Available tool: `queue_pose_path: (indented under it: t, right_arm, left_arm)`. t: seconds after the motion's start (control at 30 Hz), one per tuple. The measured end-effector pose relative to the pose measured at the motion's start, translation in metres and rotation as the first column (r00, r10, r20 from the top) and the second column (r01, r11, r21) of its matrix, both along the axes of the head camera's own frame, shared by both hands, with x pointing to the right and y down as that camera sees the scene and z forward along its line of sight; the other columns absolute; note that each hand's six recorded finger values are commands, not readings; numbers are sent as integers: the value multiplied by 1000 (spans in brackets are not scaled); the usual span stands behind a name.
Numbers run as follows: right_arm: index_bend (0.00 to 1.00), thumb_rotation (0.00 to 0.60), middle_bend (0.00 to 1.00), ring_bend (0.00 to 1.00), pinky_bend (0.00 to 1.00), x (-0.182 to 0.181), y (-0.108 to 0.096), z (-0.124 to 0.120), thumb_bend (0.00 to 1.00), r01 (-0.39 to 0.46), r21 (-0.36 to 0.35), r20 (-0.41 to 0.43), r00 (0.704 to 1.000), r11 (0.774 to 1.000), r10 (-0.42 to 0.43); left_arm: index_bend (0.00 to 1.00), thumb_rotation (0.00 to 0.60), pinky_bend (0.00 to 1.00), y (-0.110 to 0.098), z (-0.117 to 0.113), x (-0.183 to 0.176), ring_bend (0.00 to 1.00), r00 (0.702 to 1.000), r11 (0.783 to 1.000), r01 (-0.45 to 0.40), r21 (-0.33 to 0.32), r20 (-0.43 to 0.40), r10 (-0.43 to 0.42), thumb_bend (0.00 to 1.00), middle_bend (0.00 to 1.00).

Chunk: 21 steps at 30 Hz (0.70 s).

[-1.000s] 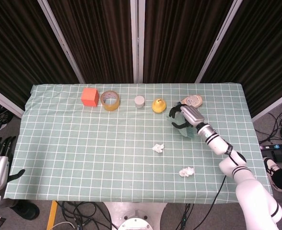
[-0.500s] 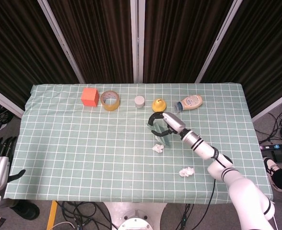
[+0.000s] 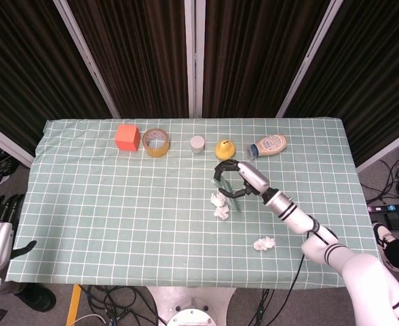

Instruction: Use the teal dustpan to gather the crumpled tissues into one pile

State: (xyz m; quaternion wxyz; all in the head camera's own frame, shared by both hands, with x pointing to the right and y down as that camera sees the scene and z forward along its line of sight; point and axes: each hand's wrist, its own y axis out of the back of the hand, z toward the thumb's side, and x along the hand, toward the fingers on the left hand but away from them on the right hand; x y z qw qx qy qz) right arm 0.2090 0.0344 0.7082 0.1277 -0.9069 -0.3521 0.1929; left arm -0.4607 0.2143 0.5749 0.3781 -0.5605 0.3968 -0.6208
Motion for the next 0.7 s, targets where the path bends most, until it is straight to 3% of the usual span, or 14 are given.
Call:
queue_pose_path:
  t: [0.17, 0.37, 0.6, 0.7]
  right_arm:
    - [705, 600, 603, 294, 139, 27, 19, -18, 628, -48, 57, -40, 998, 997, 50]
    - [705, 600, 614, 313, 138, 59, 64, -47, 628, -143, 51, -98, 984, 988, 148]
    - [703, 600, 615, 313, 119, 114, 135, -64, 628, -283, 32, -248, 927, 959, 281]
    - [703, 600, 615, 313, 104, 123, 154, -63, 628, -324, 27, -292, 902, 946, 318]
  left_arm:
    - [48, 600, 44, -3, 2, 3, 31, 1000, 1000, -11, -5, -25, 11, 0, 90]
    - [48, 600, 44, -9, 5, 10, 31, 998, 999, -45, -9, -42, 45, 0, 90]
    - [47, 600, 45, -10, 5, 11, 31, 997, 999, -51, -16, -51, 51, 0, 90]
    - [47, 600, 44, -11, 6, 12, 31, 997, 998, -53, -21, -56, 52, 0, 90]
